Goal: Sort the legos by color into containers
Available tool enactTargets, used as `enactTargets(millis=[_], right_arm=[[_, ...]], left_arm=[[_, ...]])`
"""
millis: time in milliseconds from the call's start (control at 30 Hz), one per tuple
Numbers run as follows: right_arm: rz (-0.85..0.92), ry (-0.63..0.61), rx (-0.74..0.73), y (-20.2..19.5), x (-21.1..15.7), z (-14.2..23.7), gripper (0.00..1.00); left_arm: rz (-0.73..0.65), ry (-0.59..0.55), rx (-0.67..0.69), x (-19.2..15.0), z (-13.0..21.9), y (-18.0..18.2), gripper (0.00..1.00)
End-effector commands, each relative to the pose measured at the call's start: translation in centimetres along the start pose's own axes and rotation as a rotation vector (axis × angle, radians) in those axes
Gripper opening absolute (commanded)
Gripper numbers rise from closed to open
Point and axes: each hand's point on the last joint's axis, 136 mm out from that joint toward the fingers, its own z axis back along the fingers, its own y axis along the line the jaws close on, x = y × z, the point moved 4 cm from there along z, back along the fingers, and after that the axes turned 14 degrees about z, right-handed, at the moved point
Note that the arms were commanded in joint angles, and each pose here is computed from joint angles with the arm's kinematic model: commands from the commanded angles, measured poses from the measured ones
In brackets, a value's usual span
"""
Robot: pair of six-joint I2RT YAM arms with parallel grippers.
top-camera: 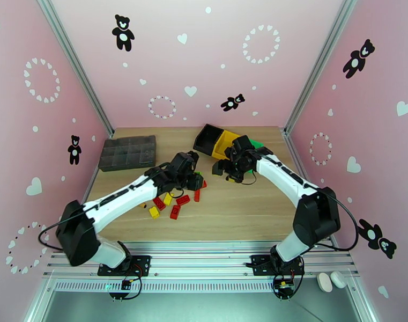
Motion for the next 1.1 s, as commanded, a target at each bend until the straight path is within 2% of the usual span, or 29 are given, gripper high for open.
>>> enactTargets(millis=[0,200,433,1067], right_arm=[[0.017,-0.053,0.112,2.7,0.4,2.3,0.79],[0.029,-0.062,0.205,4.1,-0.1,2.9,0.76],[0.044,-0.022,0.292,6.0,-0.5,2.2,0.68],[0.018,0.055,0.354,7.5,-1.3,-1.2,0.52]], left_arm=[[-0.176,-0.082,-0.020,0.1,0.9,-0.6,0.17],[-0.245,-0.077,-0.031,-0.2,1.3,-0.9,0.15],[-0.256,-0.060,-0.074,-0.3,1.2,-1.9,0.15],[-0.194,-0.044,-0.152,0.0,1.2,-3.4,0.14]])
